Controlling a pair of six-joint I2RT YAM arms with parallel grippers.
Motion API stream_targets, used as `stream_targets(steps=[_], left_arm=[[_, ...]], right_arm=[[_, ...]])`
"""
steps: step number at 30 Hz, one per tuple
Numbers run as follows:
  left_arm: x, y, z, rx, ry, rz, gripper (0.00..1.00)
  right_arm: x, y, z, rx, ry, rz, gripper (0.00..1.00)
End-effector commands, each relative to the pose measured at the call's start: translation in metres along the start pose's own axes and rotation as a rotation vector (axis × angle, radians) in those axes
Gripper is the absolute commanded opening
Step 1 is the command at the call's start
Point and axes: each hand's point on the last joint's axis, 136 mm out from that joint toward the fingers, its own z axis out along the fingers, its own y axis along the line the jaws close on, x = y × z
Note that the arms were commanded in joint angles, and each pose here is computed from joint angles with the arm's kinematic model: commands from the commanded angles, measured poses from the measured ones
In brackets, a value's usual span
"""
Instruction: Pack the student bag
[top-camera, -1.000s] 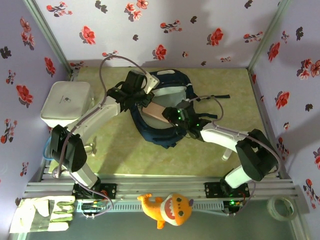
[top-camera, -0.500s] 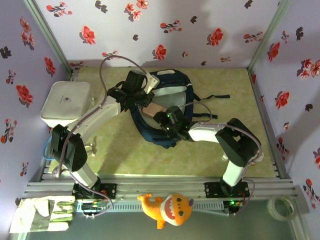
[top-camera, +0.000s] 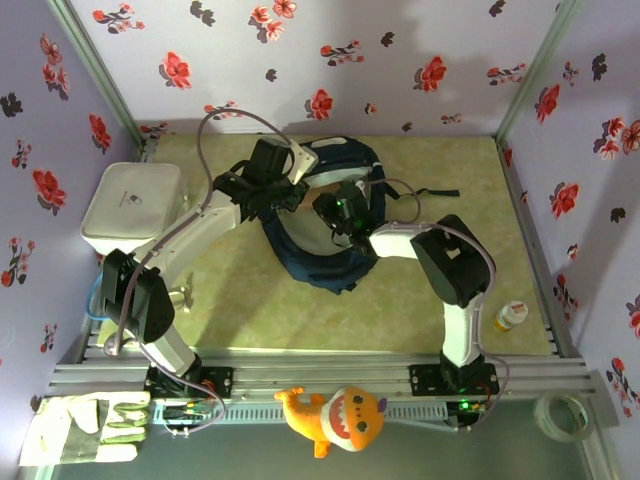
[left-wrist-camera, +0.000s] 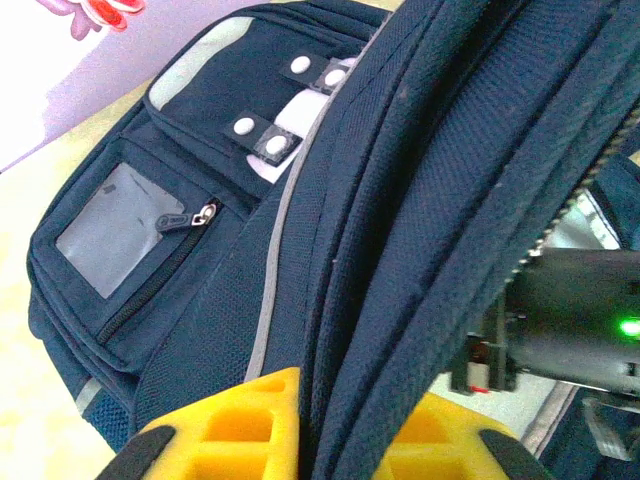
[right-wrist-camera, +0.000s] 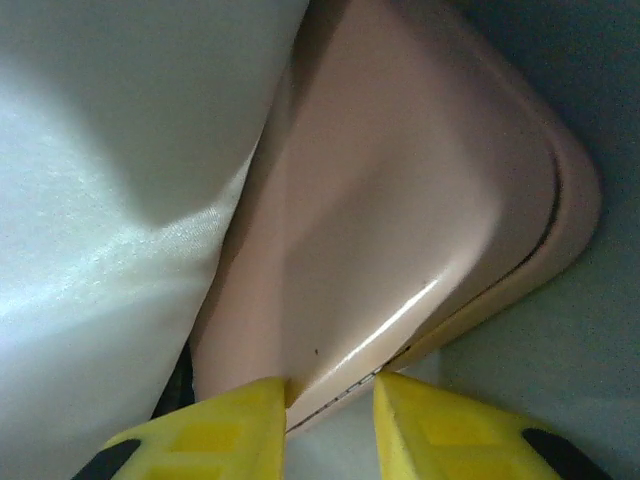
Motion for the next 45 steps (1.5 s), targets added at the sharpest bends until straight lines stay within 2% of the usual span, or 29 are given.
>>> stream_targets(steps=[1, 3, 6, 10, 12, 14, 19, 23, 27, 30, 33, 36, 41, 45], left_arm=[[-0.034, 0.000, -0.013, 0.016, -0.095, -0.065, 0.13], [-0.035, 0.001, -0.010, 0.016, -0.092, -0.081, 0.13], [-0.033, 0.001, -0.005, 0.018, -0.082, -0.100, 0.13], [-0.028, -0.003, 0.004, 0.037, -0.063, -0.118, 0.13], [-0.024, -0.008, 0.008, 0.060, -0.053, -0.126, 0.15], [-0.018, -0.013, 0.011, 0.083, -0.042, -0.133, 0.25], [-0.006, -0.031, 0.003, 0.184, -0.054, -0.130, 0.67], [0.006, -0.044, -0.013, 0.269, -0.076, -0.133, 0.85], [0.027, -0.050, -0.032, 0.317, -0.089, -0.092, 0.99], [0.041, -0.042, -0.040, 0.305, -0.095, -0.106, 1.00], [0.046, -0.020, -0.040, 0.261, -0.118, -0.186, 1.00], [0.050, 0.013, -0.031, 0.195, -0.131, -0.351, 0.99], [0.077, 0.080, -0.001, 0.045, -0.069, -0.674, 0.89], [0.101, 0.104, 0.027, 0.006, 0.017, -0.822, 0.77]], right_arm=[[-0.014, 0.026, 0.013, -0.096, -0.039, -0.011, 0.23], [-0.015, 0.027, 0.013, -0.105, -0.035, -0.015, 0.24], [-0.016, 0.028, -0.005, -0.112, -0.038, -0.042, 0.35], [-0.017, 0.029, -0.054, -0.111, -0.043, -0.079, 0.52], [-0.015, 0.020, -0.080, -0.084, -0.045, -0.094, 0.57], [-0.013, 0.002, -0.106, -0.029, -0.050, -0.086, 0.60], [-0.014, -0.060, -0.177, 0.200, -0.123, -0.013, 0.65], [-0.031, -0.088, -0.234, 0.315, -0.262, -0.019, 0.69], [-0.047, -0.085, -0.269, 0.319, -0.355, -0.060, 0.72], [-0.049, -0.074, -0.273, 0.291, -0.355, -0.076, 0.73], [-0.045, -0.066, -0.262, 0.269, -0.312, -0.086, 0.73], [-0.035, -0.056, -0.241, 0.238, -0.232, -0.092, 0.74], [-0.015, -0.049, -0.204, 0.215, -0.111, -0.091, 0.74], [-0.005, -0.047, -0.185, 0.209, -0.063, -0.091, 0.74]])
